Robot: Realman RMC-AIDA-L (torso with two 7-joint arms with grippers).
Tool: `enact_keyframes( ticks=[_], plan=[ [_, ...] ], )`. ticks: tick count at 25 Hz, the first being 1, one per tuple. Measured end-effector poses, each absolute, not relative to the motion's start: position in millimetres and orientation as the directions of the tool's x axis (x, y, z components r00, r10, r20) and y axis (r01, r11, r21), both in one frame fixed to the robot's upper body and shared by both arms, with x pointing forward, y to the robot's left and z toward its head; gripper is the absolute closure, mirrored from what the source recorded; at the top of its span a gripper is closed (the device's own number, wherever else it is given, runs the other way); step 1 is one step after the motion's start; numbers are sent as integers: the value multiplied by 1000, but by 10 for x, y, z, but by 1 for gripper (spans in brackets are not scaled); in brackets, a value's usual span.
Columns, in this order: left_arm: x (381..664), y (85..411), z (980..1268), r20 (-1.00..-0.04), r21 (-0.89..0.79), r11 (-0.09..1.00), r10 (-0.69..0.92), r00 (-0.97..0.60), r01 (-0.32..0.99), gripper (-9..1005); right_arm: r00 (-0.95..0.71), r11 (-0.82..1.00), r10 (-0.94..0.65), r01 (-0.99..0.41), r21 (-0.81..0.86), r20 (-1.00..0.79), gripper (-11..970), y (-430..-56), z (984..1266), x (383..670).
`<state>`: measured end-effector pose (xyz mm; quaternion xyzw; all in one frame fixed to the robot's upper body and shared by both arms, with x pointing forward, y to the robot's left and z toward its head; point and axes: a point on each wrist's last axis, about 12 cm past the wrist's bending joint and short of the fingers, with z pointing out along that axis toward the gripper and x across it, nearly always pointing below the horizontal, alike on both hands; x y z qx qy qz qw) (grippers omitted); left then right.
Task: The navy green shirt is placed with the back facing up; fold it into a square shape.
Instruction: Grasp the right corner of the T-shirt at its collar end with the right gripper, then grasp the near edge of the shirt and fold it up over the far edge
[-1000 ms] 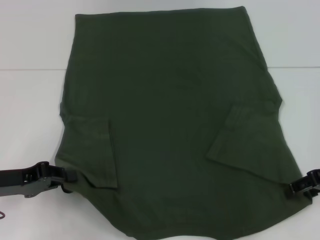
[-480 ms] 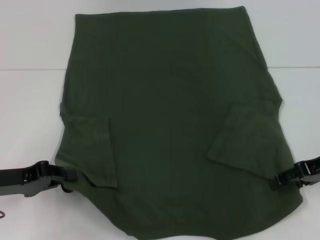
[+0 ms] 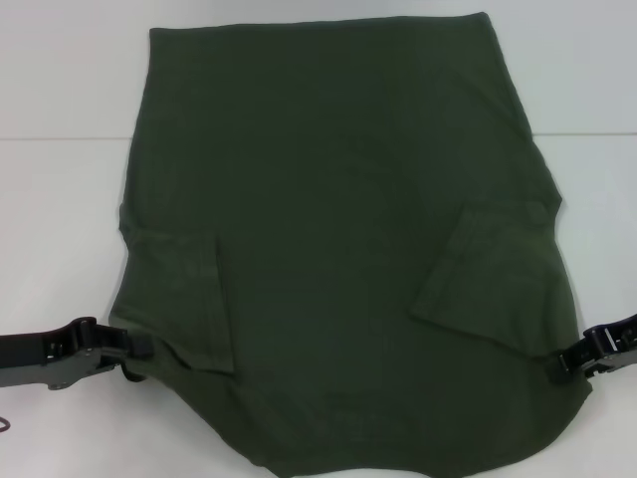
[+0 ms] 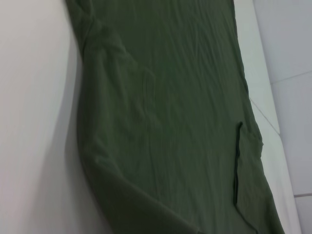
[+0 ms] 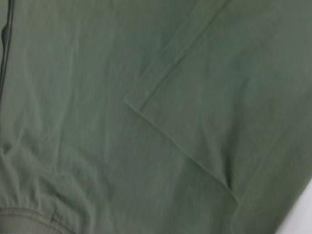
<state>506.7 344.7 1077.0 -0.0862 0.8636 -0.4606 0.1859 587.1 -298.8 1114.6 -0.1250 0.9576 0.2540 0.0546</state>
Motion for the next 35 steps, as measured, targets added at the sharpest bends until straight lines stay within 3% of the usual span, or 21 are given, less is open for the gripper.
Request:
enact_keyframes(
  ticks=[12, 23, 35],
  plan=[
    [5063, 3462, 10774, -241, -827, 562, -320, -916, 21, 959, -964, 841, -202, -262, 474, -175, 853, -3010, 11169, 5887],
    [4933, 3613, 10863, -238, -824, 563, -245, -940, 62, 959, -973, 808, -185, -229, 542, -136, 904, -3107, 11205, 5773],
    [4584, 3800, 10882, -197, -836, 546, -195, -961, 61, 958, -977, 745, -209, -182, 641, -35, 900, -3261, 11176, 5392]
  ],
)
